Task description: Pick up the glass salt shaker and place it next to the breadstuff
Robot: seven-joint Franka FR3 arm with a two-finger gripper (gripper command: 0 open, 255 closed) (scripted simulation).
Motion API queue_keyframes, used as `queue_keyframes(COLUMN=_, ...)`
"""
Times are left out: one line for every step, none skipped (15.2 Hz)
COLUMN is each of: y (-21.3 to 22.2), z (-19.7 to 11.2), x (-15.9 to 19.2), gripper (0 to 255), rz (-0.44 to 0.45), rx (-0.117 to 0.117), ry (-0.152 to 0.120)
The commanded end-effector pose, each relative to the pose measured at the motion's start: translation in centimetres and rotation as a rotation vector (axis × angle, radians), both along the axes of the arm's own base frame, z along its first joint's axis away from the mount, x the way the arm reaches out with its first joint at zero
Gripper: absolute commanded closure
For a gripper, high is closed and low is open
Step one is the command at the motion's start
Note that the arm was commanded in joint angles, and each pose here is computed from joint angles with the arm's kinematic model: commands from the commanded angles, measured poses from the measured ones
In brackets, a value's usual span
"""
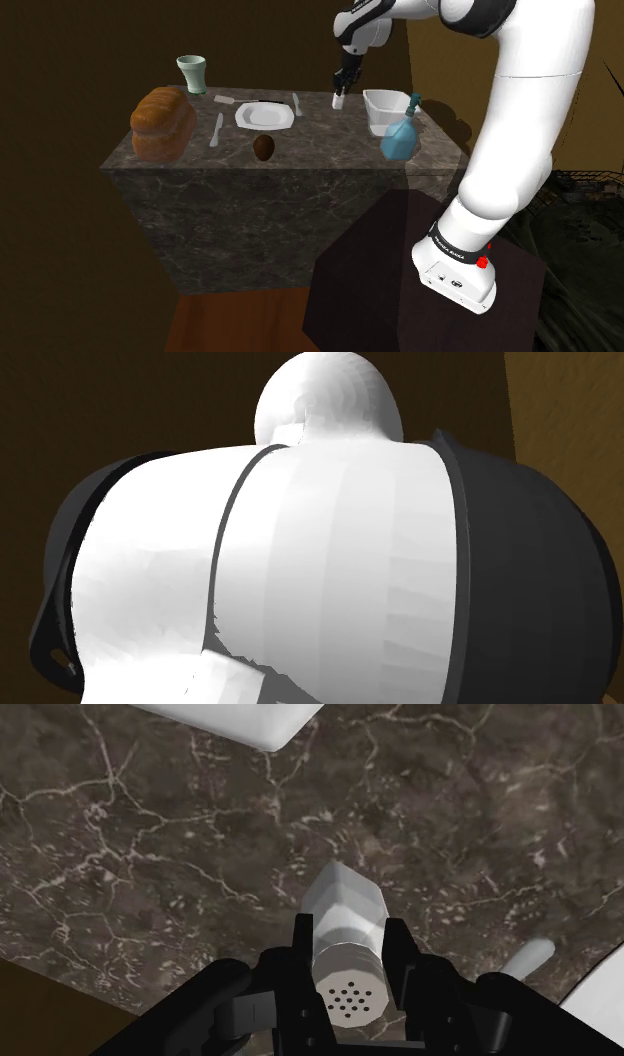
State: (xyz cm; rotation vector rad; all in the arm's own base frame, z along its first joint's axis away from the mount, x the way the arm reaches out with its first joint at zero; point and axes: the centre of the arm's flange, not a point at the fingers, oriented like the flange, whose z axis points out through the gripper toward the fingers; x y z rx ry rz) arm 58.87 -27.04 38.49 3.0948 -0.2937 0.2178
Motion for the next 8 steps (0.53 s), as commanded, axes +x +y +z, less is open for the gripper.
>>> queue_keyframes(y=0.0, z=1.1, x=0.1, gripper=255, rz=0.0, rx=0.0, ry=0.0)
queue_keyframes(y=0.0, z=1.7, x=0.1, gripper=255, rz=0.0, rx=0.0, ry=0.0)
queue_keyframes(y=0.0, z=2.2, x=0.1, gripper=255, rz=0.0, rx=0.0, ry=0.0)
queue_keyframes(y=0.0, z=2.7, x=0.1, gripper=255, rz=0.0, rx=0.0, ry=0.0)
queue_keyframes(y=0.0, z=3.2, x=0.1, gripper=255, rz=0.0, rx=0.0, ry=0.0)
queue_keyframes(y=0.0, z=3.8, x=0.1, gripper=255, rz=0.0, rx=0.0, ry=0.0)
queue_keyframes(y=0.0, z=4.3, x=0.1, gripper=255, rz=0.0, rx=0.0, ry=0.0)
queue_keyframes(y=0.0, z=4.8, x=0.1, gripper=255, rz=0.0, rx=0.0, ry=0.0)
